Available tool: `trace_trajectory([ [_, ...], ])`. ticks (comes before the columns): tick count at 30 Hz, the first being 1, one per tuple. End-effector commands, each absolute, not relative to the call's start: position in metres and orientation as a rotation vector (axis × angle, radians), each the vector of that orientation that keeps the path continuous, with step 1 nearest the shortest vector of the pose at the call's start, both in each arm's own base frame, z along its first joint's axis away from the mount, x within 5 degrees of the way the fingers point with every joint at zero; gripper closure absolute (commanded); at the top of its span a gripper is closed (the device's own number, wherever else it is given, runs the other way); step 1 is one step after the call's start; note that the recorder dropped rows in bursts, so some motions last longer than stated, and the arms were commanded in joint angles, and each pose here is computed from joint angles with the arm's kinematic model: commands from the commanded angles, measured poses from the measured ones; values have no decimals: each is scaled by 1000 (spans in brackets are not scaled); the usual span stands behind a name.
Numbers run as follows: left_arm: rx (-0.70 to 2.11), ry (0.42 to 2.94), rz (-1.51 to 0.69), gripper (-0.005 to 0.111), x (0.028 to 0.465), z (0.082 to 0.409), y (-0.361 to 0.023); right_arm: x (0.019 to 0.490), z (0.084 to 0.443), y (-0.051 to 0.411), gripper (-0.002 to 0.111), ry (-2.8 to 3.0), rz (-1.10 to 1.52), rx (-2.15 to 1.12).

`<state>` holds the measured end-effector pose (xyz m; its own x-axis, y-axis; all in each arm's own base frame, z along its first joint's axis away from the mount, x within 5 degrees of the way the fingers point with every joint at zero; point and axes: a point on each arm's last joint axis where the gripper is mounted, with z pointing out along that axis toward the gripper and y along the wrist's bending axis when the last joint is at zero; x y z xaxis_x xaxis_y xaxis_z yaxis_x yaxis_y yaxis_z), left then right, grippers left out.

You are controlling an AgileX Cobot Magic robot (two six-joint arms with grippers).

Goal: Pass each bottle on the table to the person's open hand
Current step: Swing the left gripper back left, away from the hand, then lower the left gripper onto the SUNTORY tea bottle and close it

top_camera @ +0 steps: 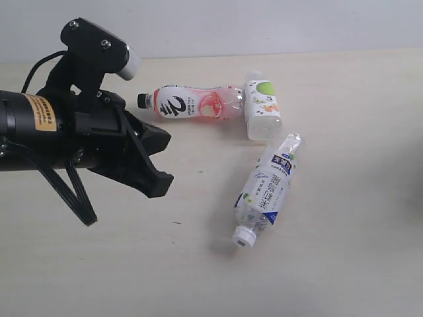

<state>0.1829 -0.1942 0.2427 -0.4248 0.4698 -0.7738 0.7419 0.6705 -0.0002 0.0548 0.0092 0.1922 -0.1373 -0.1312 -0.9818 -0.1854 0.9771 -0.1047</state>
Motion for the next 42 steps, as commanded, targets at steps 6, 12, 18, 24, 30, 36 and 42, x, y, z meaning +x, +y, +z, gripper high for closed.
trace_trajectory([
  [6,928,2083,-447,107,182,245,-194,55,192,9,108,1705,43,-236],
  [12,928,2083,-447,107,182,245,-194,55,192,9,108,1705,43,-236],
  [18,927,2085,-448,107,182,245,-194,55,192,9,108,1705,43,-236],
  [24,774,2132,-541,107,183,249,-196,55,192,9,108,1705,43,-236],
  [30,852,2240,-553,107,198,283,-219,55,192,9,108,1705,43,-236],
  [36,1034,2432,-511,107,222,285,-276,55,192,9,108,1705,43,-236],
  [42,1207,2503,-397,107,226,259,-322,55,192,9,108,1705,43,-236],
])
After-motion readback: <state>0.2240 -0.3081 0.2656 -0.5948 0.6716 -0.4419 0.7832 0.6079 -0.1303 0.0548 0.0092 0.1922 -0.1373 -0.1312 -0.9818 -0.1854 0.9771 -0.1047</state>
